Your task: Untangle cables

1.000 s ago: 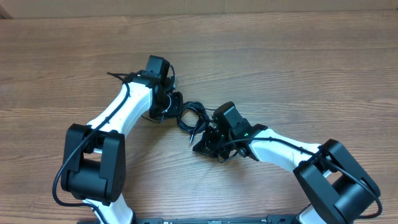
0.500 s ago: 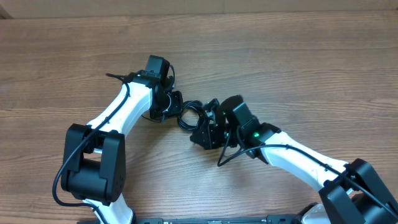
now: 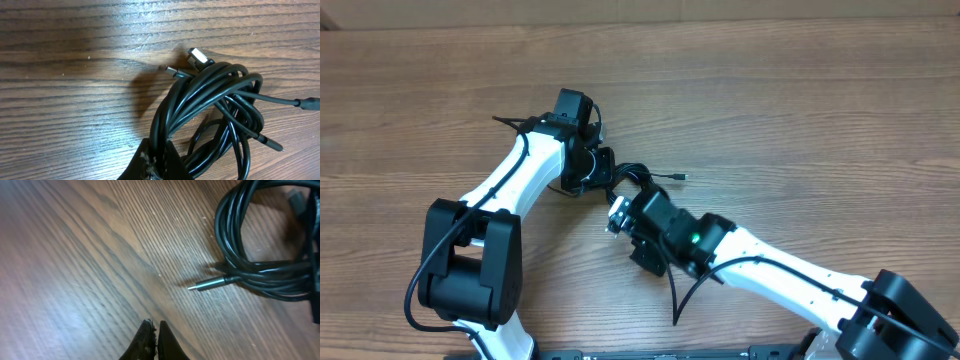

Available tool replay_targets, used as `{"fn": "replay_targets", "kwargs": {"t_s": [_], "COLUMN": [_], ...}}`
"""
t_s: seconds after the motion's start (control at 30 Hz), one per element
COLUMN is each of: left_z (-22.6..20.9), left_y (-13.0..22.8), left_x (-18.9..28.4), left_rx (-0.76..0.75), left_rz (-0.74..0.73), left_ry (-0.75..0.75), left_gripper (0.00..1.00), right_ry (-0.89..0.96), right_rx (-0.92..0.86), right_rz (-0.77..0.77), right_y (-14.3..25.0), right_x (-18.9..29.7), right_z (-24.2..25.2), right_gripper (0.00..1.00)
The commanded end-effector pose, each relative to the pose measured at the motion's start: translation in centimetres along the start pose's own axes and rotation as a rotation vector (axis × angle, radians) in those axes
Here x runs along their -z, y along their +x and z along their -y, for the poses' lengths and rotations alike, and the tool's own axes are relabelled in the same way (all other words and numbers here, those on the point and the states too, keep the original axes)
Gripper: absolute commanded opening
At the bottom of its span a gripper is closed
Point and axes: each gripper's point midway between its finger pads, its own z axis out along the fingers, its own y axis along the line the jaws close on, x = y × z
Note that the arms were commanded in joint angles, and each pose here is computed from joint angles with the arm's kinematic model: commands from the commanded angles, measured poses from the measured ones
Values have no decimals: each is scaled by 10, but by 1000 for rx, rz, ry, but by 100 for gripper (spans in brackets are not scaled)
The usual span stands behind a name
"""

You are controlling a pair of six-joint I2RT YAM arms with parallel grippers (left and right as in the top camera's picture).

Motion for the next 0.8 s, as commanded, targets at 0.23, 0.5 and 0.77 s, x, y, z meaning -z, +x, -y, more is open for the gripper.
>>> {"fn": "replay_targets", "kwargs": {"t_s": [0.23, 0.5, 0.77], "left_z": [3, 3, 3], "left_y": [2, 2, 2], "left_x": [-2, -2, -2], "left_rx": [-18, -18, -19], "left_rz": [-13, -13, -14], "left_ry": [18, 18, 18], "left_gripper": [4, 4, 4], "right_ry": [149, 217, 290], "right_rx": [205, 350, 291], "right_rz": [-69, -112, -89], "right_y": [4, 9, 2], "right_x": [-21, -44, -50], "right_z": [7, -15, 14], "right_gripper": [4, 4, 4]}}
